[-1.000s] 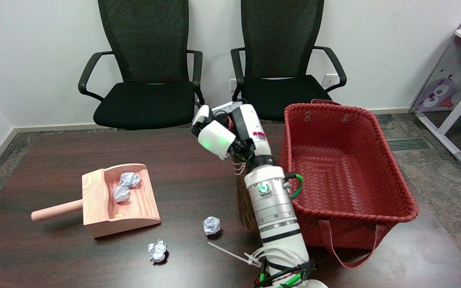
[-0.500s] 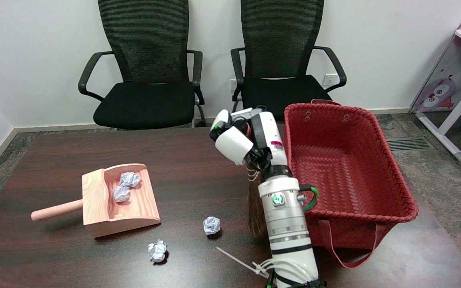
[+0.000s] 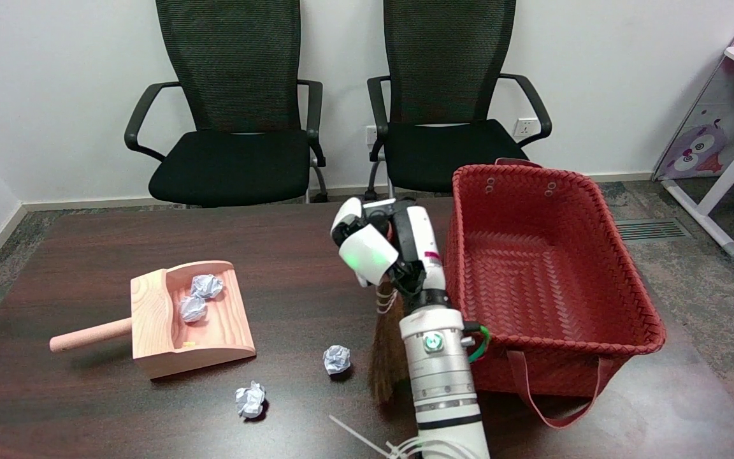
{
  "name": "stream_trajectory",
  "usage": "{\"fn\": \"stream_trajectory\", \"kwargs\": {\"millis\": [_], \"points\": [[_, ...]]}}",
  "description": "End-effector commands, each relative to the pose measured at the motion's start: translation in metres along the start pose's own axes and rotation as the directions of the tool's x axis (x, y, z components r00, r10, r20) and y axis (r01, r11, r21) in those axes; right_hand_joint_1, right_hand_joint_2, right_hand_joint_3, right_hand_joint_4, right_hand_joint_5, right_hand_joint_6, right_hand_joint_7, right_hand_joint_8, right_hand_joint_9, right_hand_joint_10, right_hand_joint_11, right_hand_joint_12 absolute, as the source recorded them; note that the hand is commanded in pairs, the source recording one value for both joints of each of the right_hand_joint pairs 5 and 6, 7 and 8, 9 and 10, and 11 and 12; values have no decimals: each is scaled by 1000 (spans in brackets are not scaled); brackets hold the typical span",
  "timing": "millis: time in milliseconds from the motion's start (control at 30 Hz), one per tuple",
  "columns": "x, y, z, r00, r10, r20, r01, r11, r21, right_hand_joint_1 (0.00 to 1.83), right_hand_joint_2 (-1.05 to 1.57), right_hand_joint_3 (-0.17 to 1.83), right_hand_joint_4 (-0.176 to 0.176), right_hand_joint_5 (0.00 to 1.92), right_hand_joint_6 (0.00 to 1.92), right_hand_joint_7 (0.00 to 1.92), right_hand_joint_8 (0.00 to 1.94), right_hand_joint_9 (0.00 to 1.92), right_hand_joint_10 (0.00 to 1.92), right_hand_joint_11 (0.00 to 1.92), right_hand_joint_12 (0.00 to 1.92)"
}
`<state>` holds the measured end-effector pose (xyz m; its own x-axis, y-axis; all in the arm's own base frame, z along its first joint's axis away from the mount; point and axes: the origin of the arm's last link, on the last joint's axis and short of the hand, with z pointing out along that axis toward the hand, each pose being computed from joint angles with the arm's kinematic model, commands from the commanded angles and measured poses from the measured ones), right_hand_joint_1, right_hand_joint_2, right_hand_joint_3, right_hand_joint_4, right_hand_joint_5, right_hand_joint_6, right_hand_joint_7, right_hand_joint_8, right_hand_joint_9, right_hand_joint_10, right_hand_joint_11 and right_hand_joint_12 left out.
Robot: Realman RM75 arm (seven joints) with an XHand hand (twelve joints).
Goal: Sweep the paper ball into the dustpan.
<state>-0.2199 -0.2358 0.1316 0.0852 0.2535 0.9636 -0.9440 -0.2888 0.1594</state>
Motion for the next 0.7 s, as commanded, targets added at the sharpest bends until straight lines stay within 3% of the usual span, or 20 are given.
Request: {"fn": "stream_trajectory", "kwargs": {"millis": [33, 267, 433, 700], "points": [[-25, 27, -8, 994, 99, 54, -95, 993, -72, 766, 1571, 1833, 28, 1920, 1920, 1920, 1920, 1920, 1920, 1920, 1920], [-34, 41, -4, 994, 47, 95, -42, 998, -54, 768, 1564, 1833, 28, 1920, 1920, 1920, 1920, 1920, 1920, 1920, 1920], [-40, 51, -2, 998, 5, 68, -5, 1000, 3, 774, 1534, 1833, 25, 1920, 1920, 1920, 1920, 1920, 1920, 1920, 1920], [-53, 64, 19, 998, -12, 69, 11, 1000, 5, 776, 1514, 1833, 22, 1920, 1920, 1920, 1920, 1920, 1920, 1920, 1920]]}}
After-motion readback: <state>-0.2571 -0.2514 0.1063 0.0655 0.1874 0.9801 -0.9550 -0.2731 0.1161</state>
